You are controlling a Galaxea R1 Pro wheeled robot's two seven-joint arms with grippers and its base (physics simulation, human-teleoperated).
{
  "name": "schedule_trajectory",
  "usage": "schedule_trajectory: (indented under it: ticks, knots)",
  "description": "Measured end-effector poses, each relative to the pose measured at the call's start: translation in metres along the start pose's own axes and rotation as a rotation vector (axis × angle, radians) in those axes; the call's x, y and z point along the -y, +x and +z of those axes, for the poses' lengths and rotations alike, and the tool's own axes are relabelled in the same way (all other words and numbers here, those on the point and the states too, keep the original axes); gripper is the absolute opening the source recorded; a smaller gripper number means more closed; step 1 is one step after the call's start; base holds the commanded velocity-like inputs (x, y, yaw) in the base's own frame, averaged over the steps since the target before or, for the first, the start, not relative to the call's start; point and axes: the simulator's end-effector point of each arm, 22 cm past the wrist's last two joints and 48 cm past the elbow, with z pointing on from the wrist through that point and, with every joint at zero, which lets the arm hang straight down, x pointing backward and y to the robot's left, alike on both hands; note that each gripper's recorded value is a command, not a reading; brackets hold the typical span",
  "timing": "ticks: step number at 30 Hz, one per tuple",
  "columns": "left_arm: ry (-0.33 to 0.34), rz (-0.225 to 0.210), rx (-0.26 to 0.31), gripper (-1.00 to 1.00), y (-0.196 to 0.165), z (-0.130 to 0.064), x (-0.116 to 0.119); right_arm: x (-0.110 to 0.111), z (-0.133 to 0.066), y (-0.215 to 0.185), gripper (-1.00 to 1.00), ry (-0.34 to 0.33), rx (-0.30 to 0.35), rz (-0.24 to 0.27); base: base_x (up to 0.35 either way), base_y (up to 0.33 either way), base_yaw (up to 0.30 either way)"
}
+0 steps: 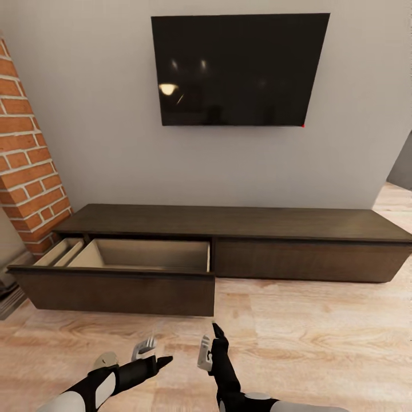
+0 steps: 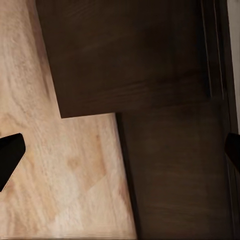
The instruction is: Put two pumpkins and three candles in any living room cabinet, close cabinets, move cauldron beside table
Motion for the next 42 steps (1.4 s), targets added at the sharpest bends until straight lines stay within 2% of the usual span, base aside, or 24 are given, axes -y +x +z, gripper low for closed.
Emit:
schedule_trajectory:
  ticks: [5,10,12,14,16,18,20,22,25,26,27,28,29,33,34,36,37,39,42]
  knots:
    - [-0.005,-0.005,-0.009,1.0,0.005,0.0,-0.001,0.0,0.0,0.0,1.0,0.0,0.0,0.0,-0.212,0.0,0.0]
    - [-0.009,0.013,0.013,1.0,0.003,0.001,-0.003,0.0,0.0,0.0,1.0,0.0,0.0,0.002,-0.177,0.0,0.0]
    - [-0.015,0.02,0.021,1.0,0.002,0.0,-0.004,0.0,0.0,0.001,1.0,-0.001,-0.004,0.01,-0.071,0.0,0.0]
    - [-0.027,0.027,0.029,1.0,0.001,0.0,-0.008,0.0,0.0,0.003,1.0,-0.004,-0.01,0.04,-0.037,0.0,0.0]
    - [-0.038,0.034,0.037,1.0,-0.001,-0.001,-0.011,-0.001,0.001,0.006,1.0,-0.01,-0.016,0.103,-0.019,0.0,0.0]
    - [-0.046,0.044,0.05,1.0,-0.004,-0.001,-0.013,-0.001,0.002,0.01,1.0,-0.01,-0.019,0.205,-0.008,0.0,0.0]
    - [-0.049,0.05,0.056,1.0,-0.005,-0.001,-0.013,-0.001,0.002,0.015,1.0,-0.007,-0.029,0.253,-0.005,0.0,0.0]
    - [-0.053,0.059,0.068,1.0,-0.008,-0.002,-0.014,-0.001,0.002,0.029,1.0,-0.004,-0.065,0.333,-0.002,0.0,0.0]
    - [-0.057,0.064,0.073,1.0,-0.012,-0.004,-0.012,0.002,0.0,0.049,1.0,0.003,-0.116,0.419,-0.001,0.0,0.0]
    - [-0.062,0.065,0.074,1.0,-0.013,-0.005,-0.011,0.004,-0.001,0.059,1.0,0.01,-0.139,0.47,0.0,0.0,0.0]
    - [-0.066,0.066,0.074,1.0,-0.015,-0.006,-0.01,0.006,-0.002,0.064,1.0,0.015,-0.149,0.499,0.0,0.0,0.0]
    - [-0.073,0.067,0.074,1.0,-0.016,-0.007,-0.01,0.009,-0.004,0.076,1.0,0.027,-0.169,0.558,0.0,0.0,0.0]
    - [-0.078,0.068,0.074,1.0,-0.017,-0.008,-0.009,0.012,-0.005,0.081,1.0,0.035,-0.179,0.589,0.0,0.0,0.0]
    - [-0.117,0.093,0.056,1.0,-0.018,-0.011,-0.01,0.014,-0.02,0.131,1.0,0.107,-0.304,0.862,0.0,0.0,0.0]
    - [-0.123,0.095,0.055,1.0,-0.02,-0.013,-0.01,0.013,-0.023,0.136,1.0,0.115,-0.329,0.898,0.0,0.0,0.0]
    - [-0.158,0.1,0.053,1.0,-0.022,-0.015,-0.013,-0.001,-0.037,0.156,1.0,0.136,-0.43,1.025,0.0,0.0,0.003]
    - [-0.17,0.1,0.052,1.0,-0.023,-0.016,-0.013,-0.003,-0.042,0.16,1.0,0.14,-0.455,1.052,0.0,0.0,0.047]
    - [-0.216,0.101,0.052,1.0,-0.024,-0.017,-0.016,-0.016,-0.055,0.172,1.0,0.152,-0.539,1.14,0.0,0.0,0.131]
    - [-0.257,0.1,0.053,1.0,-0.027,-0.018,-0.015,-0.02,-0.065,0.178,1.0,0.163,-0.596,1.201,0.0,0.0,0.213]
